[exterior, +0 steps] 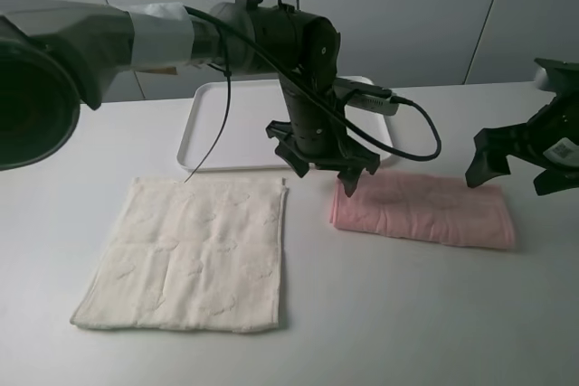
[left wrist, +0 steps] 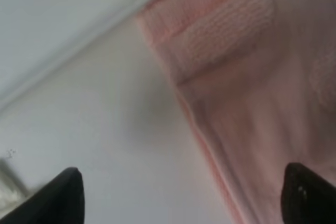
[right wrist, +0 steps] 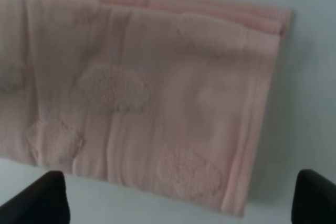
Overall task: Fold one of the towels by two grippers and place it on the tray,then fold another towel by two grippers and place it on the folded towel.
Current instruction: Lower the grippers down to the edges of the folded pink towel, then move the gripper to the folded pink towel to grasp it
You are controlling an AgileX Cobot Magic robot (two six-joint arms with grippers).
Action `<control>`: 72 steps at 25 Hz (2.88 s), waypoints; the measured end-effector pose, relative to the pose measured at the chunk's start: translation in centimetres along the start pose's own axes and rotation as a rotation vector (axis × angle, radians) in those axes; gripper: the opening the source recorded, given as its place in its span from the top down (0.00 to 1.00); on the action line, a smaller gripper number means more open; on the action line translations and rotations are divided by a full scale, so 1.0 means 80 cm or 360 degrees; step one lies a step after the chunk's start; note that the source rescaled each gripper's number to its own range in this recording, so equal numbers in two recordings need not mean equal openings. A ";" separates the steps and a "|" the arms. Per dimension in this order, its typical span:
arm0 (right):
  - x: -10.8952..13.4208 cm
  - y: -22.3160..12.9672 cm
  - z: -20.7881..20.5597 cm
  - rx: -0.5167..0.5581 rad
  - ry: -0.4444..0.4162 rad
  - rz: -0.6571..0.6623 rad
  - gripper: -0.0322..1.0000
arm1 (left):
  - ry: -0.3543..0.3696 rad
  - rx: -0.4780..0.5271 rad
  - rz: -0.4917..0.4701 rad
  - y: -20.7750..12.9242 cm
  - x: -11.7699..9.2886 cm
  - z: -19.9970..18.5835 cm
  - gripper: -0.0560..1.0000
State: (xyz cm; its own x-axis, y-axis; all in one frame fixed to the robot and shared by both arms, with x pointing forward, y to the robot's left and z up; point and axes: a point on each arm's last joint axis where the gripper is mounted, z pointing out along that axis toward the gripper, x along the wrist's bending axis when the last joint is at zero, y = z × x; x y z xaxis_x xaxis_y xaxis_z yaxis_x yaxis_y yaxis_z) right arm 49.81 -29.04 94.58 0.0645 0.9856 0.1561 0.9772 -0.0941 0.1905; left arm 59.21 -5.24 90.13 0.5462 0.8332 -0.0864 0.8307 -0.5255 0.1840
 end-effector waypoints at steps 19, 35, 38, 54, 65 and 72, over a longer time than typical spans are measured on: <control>-0.003 0.014 0.027 0.0112 -0.0015 0.0023 0.09 | 0.0064 0.0132 -0.0214 -0.007 0.005 0.034 0.04; -0.034 0.044 0.051 0.0196 -0.0034 0.0144 0.10 | 0.0066 0.0142 -0.0205 -0.008 0.005 0.035 0.04; -0.041 0.043 0.058 0.0240 -0.0035 0.0175 0.10 | 0.0066 0.0142 -0.0204 -0.008 0.005 0.035 0.04; -0.049 0.039 0.092 0.0337 -0.0069 0.0171 0.19 | 0.0068 0.0142 -0.0190 -0.007 0.005 0.035 0.04; -0.021 0.041 0.104 0.0331 -0.0164 0.0007 0.21 | 0.0068 0.0142 -0.0190 -0.007 0.005 0.035 0.04; -0.010 0.040 0.110 0.0334 -0.0217 0.0057 0.51 | 0.0067 0.0142 -0.0162 -0.007 0.005 0.035 0.04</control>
State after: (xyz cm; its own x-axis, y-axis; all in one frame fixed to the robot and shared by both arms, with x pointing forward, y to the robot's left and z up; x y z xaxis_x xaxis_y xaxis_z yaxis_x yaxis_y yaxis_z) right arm 54.70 -28.90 86.52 0.1125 0.9934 0.0243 0.9935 -0.1120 -0.0204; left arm 59.26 -5.07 87.22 0.4553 0.8884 -0.0589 0.8888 -0.4496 0.0883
